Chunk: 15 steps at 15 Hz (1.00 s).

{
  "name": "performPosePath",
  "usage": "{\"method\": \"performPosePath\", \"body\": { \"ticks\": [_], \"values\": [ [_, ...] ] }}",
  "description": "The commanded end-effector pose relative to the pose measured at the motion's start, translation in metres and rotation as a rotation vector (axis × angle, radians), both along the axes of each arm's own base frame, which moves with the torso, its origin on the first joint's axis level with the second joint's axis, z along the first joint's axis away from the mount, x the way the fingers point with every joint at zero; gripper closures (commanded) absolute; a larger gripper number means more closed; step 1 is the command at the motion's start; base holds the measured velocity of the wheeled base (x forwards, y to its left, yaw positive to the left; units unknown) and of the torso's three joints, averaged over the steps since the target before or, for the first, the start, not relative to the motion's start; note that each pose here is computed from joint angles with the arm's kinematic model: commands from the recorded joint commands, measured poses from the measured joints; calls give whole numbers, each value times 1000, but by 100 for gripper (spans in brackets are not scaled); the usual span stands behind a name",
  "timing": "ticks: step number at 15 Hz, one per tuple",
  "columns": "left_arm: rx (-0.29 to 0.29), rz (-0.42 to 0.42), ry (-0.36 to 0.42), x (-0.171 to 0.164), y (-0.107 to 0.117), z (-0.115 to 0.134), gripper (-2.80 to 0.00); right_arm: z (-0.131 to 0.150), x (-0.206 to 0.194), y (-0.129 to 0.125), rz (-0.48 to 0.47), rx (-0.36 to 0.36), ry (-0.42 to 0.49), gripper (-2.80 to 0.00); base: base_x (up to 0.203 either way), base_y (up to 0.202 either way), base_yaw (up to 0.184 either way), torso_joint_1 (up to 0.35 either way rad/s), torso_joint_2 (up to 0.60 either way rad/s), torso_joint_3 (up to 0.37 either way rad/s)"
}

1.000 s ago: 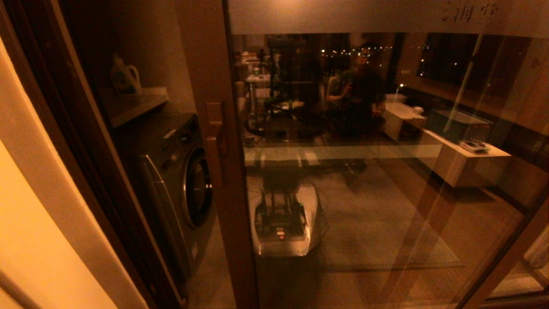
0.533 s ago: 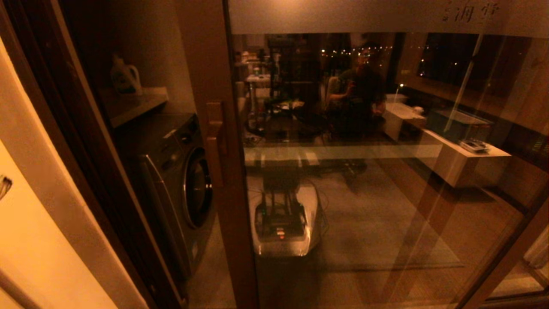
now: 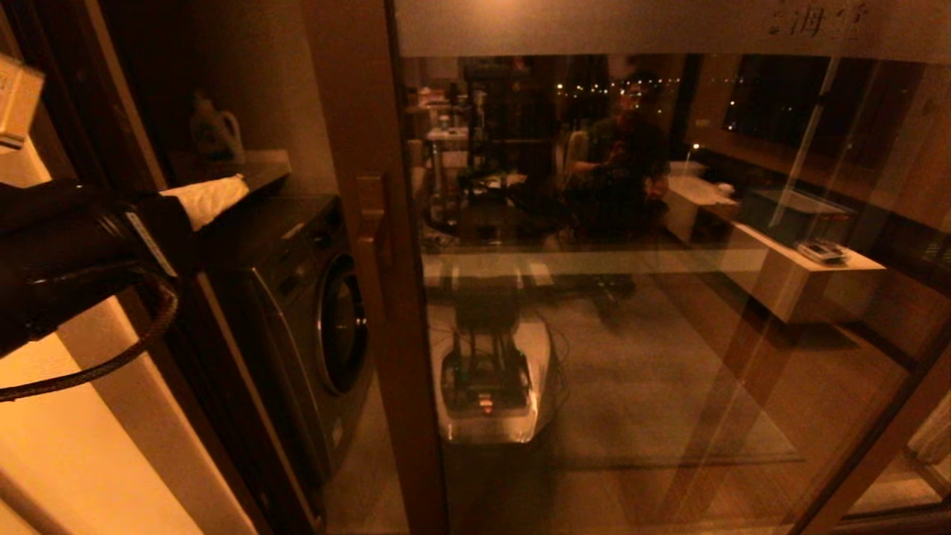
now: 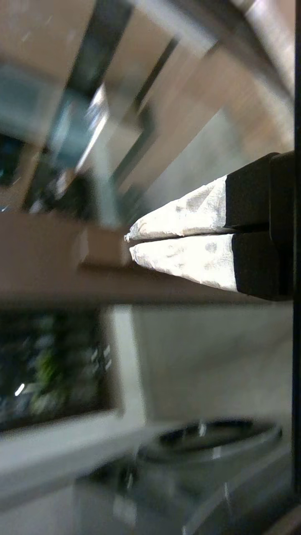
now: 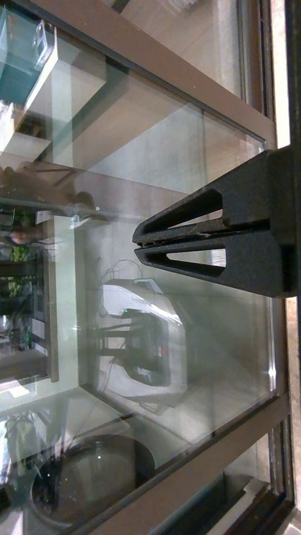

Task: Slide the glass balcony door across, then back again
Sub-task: Close the slid door

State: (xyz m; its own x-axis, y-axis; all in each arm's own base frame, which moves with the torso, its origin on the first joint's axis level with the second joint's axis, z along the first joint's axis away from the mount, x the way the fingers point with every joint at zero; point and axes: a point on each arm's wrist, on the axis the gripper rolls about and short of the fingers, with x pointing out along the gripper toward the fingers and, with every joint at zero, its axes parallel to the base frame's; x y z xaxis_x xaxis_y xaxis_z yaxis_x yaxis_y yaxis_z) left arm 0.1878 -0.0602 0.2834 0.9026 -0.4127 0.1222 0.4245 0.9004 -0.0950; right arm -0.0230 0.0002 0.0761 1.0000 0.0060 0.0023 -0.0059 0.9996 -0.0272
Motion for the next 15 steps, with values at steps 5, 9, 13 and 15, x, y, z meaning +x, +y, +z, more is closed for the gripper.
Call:
{"method": "performPosePath", "body": {
  "ticks": [5, 9, 13, 15],
  "values": [
    [32, -119, 89, 29, -40, -18, 0, 0, 0, 0, 1, 0, 1, 0, 0, 0, 0, 0, 0, 0],
    [44, -141, 122, 42, -56, -25, 0, 0, 0, 0, 1, -1, 2, 0, 0, 0, 0, 0, 0, 0],
    [69, -158, 173, 51, -72, -41, 0, 0, 0, 0, 0, -1, 2, 0, 0, 0, 0, 0, 0, 0],
    [79, -148, 190, 53, -80, -47, 0, 0, 0, 0, 0, -1, 1, 0, 0, 0, 0, 0, 0, 0]
  ]
}}
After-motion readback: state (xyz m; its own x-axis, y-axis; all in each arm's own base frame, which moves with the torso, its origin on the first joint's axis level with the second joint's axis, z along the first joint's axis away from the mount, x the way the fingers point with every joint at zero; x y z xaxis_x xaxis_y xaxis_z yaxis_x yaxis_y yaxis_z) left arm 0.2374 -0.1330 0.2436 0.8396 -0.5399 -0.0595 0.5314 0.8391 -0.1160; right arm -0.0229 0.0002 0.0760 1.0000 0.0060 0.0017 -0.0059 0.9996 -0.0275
